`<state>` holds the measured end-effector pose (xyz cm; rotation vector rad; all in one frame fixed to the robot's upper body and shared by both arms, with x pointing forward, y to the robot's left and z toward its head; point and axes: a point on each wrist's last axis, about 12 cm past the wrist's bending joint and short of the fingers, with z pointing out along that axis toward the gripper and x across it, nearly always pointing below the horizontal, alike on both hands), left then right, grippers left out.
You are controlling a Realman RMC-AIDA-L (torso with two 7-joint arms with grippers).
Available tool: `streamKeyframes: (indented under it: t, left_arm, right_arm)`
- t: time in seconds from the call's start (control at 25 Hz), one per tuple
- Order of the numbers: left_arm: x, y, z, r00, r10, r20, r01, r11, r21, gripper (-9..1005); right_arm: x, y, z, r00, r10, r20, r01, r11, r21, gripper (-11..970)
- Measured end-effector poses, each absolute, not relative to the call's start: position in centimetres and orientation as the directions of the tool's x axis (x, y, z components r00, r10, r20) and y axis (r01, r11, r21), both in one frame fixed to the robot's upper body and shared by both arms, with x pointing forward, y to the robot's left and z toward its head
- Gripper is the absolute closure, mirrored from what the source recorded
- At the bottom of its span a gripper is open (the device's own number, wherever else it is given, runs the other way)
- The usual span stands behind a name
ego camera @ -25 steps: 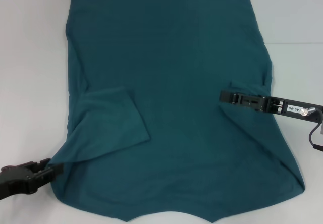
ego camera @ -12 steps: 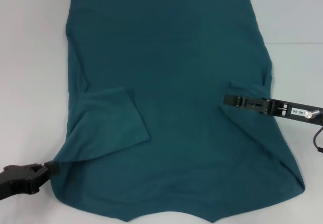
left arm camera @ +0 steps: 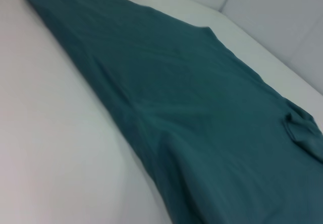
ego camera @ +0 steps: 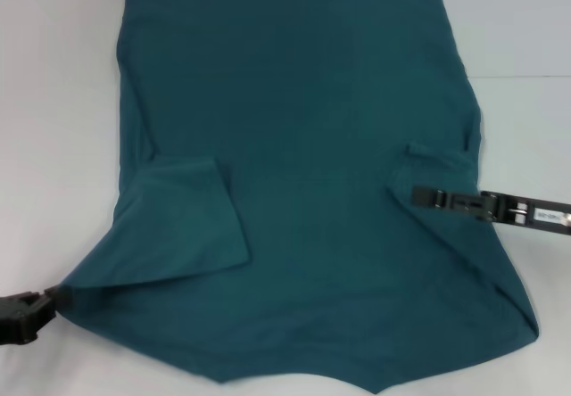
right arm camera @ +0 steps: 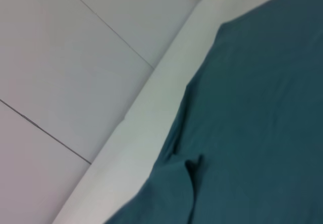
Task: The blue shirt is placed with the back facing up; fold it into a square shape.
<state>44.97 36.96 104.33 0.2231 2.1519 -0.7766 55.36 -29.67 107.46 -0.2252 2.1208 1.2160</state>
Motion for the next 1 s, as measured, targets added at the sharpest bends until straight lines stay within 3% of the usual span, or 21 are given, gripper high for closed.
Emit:
streamKeyframes:
  t: [0.68,1.0]
  left_arm:
    - [44.0,37.1,104.5,-0.656,-0.101,-0.748,0.419,0.776,-0.472,975]
    - [44.3,36.7,104.6,-0.656,-0.09,-0.75,0.444,0.757,-0.479,974]
  right_arm:
    - [51.5,-34.2,106.4,-0.846,0.207,-0.491,-0.308,0.562,0.768,35]
    - [51.2,-36.5,106.9,-0.872,0.203,-0.444,-0.233,0.626,0.744,35]
